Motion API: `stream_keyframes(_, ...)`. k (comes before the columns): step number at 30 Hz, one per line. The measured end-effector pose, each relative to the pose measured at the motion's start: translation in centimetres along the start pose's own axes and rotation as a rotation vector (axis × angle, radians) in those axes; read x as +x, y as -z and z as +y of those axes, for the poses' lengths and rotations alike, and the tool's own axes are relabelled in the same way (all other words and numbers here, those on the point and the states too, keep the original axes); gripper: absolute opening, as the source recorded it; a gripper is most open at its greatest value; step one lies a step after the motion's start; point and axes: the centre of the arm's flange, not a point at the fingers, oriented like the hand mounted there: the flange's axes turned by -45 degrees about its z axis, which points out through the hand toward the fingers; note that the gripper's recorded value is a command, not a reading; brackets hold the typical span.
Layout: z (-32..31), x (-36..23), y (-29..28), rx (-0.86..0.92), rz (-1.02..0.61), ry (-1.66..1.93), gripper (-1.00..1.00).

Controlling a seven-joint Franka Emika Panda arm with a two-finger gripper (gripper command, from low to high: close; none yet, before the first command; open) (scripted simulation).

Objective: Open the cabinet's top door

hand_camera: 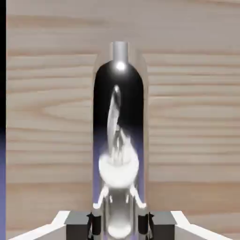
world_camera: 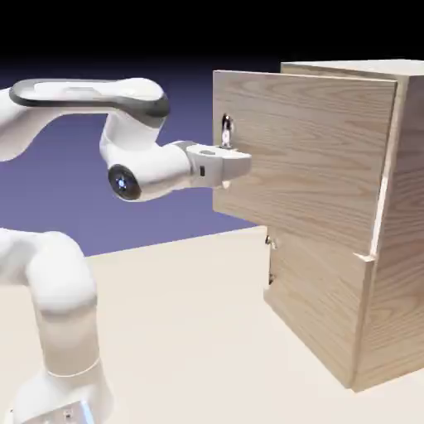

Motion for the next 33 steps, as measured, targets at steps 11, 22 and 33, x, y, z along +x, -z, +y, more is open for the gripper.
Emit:
stream_keyframes(11, 2.3, 0.0, 4.4, 0.140, -0.001, 0.003, -1.00)
stream_keyframes(22, 6.3, 0.0, 9.5, 0.322, 0.000, -0.001, -1.00)
stream_keyframes(33, 13.6, 0.0, 15.6, 0.591, 0.000, -0.001, -1.00)
